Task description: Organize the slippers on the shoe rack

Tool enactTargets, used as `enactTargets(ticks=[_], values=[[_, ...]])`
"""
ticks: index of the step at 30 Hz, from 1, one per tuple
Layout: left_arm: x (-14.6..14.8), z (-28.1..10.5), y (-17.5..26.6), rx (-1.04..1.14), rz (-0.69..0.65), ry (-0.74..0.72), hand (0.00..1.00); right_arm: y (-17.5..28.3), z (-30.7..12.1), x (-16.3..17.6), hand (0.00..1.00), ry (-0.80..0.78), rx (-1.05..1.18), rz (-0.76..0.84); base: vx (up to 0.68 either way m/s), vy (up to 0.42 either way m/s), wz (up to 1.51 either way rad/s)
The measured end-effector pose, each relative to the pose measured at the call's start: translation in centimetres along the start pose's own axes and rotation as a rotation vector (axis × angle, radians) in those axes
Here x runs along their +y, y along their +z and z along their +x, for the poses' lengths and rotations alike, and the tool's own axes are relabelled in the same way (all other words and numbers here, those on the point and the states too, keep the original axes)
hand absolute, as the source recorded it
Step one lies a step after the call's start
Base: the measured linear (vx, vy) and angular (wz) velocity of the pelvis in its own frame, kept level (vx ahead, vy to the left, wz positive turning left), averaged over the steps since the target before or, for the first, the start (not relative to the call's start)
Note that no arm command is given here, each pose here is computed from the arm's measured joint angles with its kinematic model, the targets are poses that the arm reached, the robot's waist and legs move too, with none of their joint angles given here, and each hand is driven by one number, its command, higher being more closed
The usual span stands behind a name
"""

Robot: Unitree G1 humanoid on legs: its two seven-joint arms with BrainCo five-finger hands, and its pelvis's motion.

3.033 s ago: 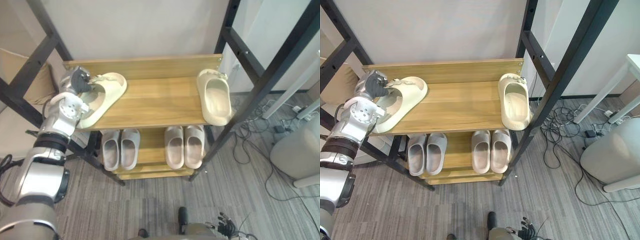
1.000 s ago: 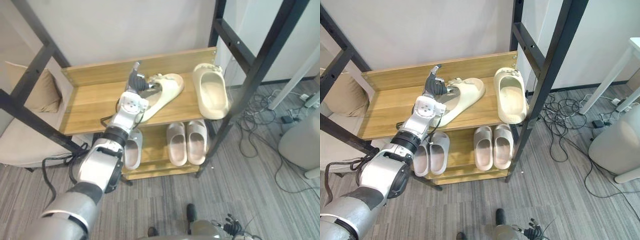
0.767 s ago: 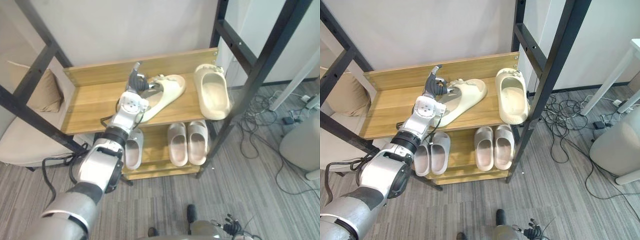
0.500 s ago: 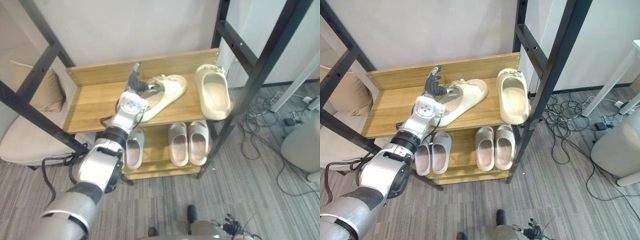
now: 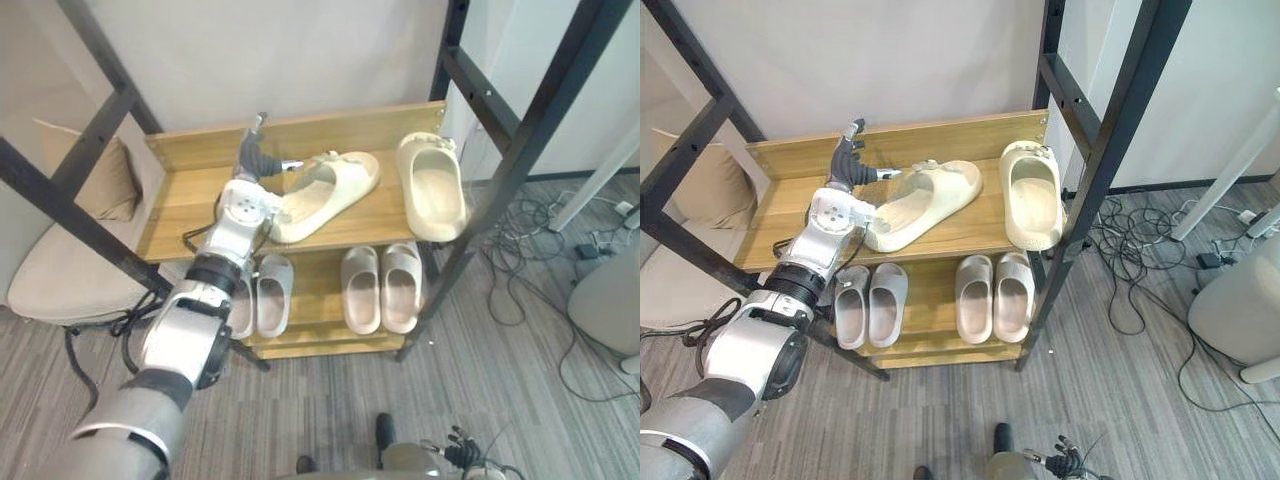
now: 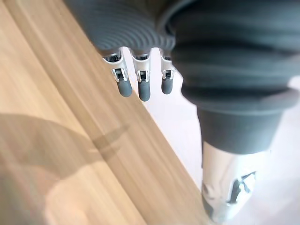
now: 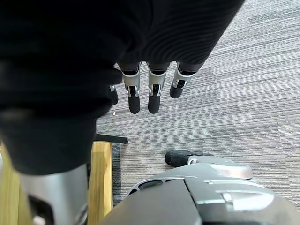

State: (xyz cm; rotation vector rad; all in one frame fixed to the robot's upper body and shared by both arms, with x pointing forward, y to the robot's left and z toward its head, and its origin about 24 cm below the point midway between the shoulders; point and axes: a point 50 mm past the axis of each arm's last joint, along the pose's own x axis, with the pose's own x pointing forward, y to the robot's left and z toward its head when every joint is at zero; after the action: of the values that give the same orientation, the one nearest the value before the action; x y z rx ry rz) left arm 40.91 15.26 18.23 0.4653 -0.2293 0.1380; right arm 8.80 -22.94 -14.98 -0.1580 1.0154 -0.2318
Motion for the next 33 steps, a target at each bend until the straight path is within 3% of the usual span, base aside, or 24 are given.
enactTargets(ticks=[7,18,24,33], values=[[1.6,-0.9,-0.8,-0.017,-0.067,0.037,0.0,0.0,0.0,0.0,0.0,0.003,0.007,-0.009,0.0,-0.008,0.01],[2.6,-5.2,-4.2,-0.003,-0.289,0.028,0.0,-0.4,0.0,0.1,0.0,0.01,0.036,-0.03,-0.01,-0.012,0.06],[1.8,-8.1,-5.4,0.001,-0.378,-0.044,0.0,-0.6,0.0,0.7,0.0,0.032,0.057,-0.061,0.0,-0.002,0.01],[-2.3,-11.6,-6.2,0.047,-0.488,-0.194,0.0,-0.3,0.2,1.4,0.0,0.064,0.064,-0.126,-0.01,-0.01,0.07]])
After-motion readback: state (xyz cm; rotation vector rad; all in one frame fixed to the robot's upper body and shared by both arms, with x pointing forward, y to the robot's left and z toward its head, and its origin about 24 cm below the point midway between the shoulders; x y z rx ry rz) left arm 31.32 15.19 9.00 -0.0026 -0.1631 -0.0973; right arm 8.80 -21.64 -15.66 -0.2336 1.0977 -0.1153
